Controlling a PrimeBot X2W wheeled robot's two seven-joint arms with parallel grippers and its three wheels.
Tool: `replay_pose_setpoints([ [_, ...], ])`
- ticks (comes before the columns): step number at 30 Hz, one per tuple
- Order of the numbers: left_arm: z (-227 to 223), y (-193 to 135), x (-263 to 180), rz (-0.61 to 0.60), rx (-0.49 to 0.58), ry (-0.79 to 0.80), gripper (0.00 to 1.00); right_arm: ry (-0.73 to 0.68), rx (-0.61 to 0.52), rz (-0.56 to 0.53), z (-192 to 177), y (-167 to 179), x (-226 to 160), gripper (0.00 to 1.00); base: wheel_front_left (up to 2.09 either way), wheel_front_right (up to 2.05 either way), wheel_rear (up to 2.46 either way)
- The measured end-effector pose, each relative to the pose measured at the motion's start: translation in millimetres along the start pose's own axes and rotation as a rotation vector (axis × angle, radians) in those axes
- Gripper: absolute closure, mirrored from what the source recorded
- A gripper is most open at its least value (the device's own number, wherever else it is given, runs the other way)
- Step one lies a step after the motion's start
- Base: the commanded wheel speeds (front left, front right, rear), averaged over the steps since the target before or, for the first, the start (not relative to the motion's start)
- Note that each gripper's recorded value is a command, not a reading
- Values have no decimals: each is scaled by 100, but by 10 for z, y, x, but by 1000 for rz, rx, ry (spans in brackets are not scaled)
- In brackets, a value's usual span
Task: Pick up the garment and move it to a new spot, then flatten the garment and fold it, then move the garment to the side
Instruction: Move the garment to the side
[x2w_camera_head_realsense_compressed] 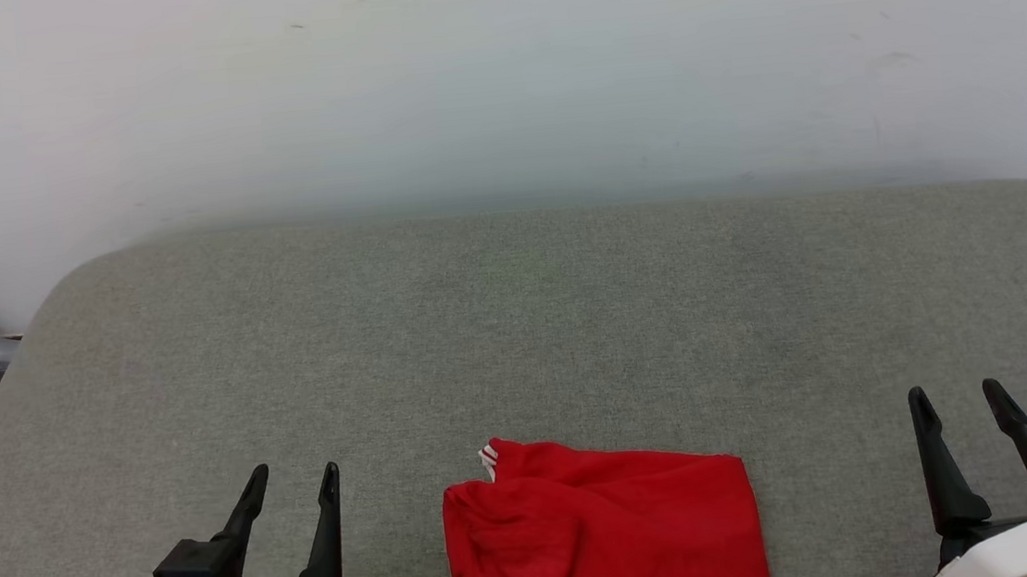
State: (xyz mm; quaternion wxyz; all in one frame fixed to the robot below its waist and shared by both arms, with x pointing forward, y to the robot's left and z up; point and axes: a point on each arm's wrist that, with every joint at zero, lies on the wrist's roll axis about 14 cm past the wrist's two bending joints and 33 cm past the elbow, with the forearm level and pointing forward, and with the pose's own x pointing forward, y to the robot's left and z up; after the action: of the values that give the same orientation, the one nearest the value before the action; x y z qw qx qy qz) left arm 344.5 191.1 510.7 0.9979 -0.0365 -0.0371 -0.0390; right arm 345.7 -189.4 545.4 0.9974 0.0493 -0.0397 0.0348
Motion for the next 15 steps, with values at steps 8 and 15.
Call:
replay_pose_setpoints([
  [8,50,44,55,9,4,-14,0,119,57,-58,-240,-180,-36,0,0,0,0],
  [15,143,93,109,22,3,-43,0,373,161,-104,-727,-407,-100,0,0,0,0],
])
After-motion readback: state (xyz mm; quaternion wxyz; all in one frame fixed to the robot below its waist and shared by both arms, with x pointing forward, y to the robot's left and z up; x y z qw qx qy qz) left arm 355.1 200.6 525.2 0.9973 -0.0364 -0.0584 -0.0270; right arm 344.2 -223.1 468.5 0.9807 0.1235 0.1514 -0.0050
